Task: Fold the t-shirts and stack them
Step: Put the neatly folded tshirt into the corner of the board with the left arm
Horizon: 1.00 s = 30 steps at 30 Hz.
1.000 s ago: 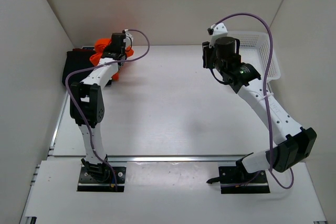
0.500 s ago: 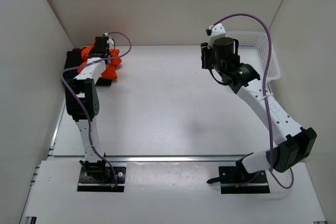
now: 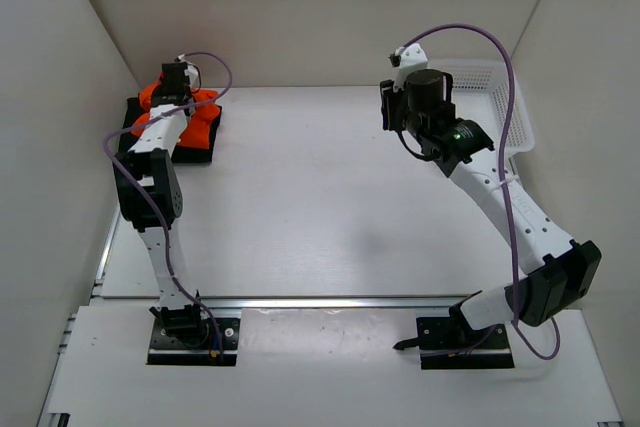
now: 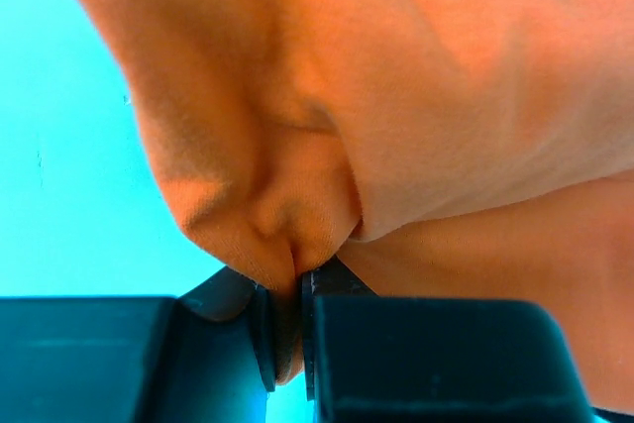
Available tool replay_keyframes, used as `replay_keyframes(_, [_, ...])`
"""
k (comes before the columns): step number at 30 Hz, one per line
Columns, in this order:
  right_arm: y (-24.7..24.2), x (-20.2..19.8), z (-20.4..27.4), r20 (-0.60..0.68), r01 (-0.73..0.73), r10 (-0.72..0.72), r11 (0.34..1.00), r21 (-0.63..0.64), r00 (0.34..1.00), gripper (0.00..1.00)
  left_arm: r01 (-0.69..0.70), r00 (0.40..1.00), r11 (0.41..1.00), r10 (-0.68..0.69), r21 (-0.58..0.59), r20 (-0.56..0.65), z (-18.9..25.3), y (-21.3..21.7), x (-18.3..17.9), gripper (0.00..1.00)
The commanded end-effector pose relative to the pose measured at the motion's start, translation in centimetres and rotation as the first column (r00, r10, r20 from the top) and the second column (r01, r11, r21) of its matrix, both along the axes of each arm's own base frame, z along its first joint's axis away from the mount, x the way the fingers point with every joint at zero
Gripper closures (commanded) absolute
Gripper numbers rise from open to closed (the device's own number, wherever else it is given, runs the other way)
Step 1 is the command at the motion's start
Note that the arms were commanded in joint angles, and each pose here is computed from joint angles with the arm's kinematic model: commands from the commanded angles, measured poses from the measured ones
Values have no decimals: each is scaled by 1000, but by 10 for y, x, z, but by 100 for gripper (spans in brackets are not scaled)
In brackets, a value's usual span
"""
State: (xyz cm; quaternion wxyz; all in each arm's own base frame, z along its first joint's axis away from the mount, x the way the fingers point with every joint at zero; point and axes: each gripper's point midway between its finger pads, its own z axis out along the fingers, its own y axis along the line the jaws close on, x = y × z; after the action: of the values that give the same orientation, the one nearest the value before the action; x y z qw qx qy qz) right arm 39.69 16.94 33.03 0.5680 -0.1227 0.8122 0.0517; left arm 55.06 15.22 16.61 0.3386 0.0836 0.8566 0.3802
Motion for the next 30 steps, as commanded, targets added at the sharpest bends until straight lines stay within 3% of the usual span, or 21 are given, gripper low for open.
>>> replay_keyframes(1, [5, 6, 27, 70, -9, 7, 1000, 29, 997, 67, -44, 999, 999, 44, 28, 20, 8, 20, 1, 100])
replay_keyframes(4, [7, 7, 24, 62, -18, 17, 1000, 20, 998, 66, -47, 999, 999, 47, 27, 0, 1, 17, 3, 98])
replay_keyframes(5, [7, 7, 30, 75, -18, 16, 999, 27, 997, 66, -58, 998, 998, 58, 33, 0, -4, 20, 2, 84])
replay_keyframes(6, [7, 7, 30, 75, -18, 16, 999, 28, 997, 65, -83, 996, 995, 82, 54, 15, -1, 21, 0, 59])
replay_keyframes(7, [9, 7, 30, 76, -24, 22, 999, 29, 997, 65, -115, 993, 991, 114, 73, 21, 1, 27, -3, 47])
replay_keyframes(9, [12, 6, 27, 65, -37, 35, 999, 23, 997, 64, -169, 985, 981, 166, 96, 47, 6, 36, -3, 13])
replay_keyframes(11, [14, 4, 28, 62, -45, 44, 999, 24, 997, 65, -224, 973, 970, 219, 92, 67, 13, 46, -2, 1])
replay_keyframes(15, [18, 3, 25, 52, -57, 55, 998, 22, 997, 65, -293, 941, 956, 291, -16, 172, 54, 69, -5, 1])
replay_keyframes(18, [17, 1, 26, 51, -58, 56, 998, 39, 997, 65, -233, 954, 972, 231, -13, 190, 69, 50, -9, 1])
replay_keyframes(20, [17, 2, 21, 38, -55, 53, 997, 49, 998, 65, -121, 973, 991, 128, -52, 191, 70, 21, -5, 3])
replay_keyframes(22, [18, 3, 21, 36, -60, 58, 997, 48, 998, 66, 3, 989, 992, 15, -125, 145, 59, -9, -7, 11])
replay_keyframes(23, [21, 3, 23, 38, -66, 64, 996, 56, 997, 66, 73, 990, 984, -53, -162, 128, 51, -30, -2, 21])
replay_keyframes(25, [23, 3, 21, 31, -68, 67, 997, 47, 997, 66, 118, 993, 959, -107, -258, 57, 33, -48, 4, 39])
replay_keyframes(26, [23, 5, 20, 29, -60, 59, 997, 50, 998, 66, 125, 991, 937, -130, -326, 6, 20, -55, 0, 44])
replay_keyframes(28, [25, 2, 23, 44, -69, 67, 997, 44, 997, 66, 114, 992, 897, -123, -427, 7, 13, -51, 23, 68])
replay_keyframes(30, [27, 0, 15, 37, -63, 61, 997, 49, 997, 67, 136, 989, 845, -150, -518, 15, 12, -50, 33, 78])
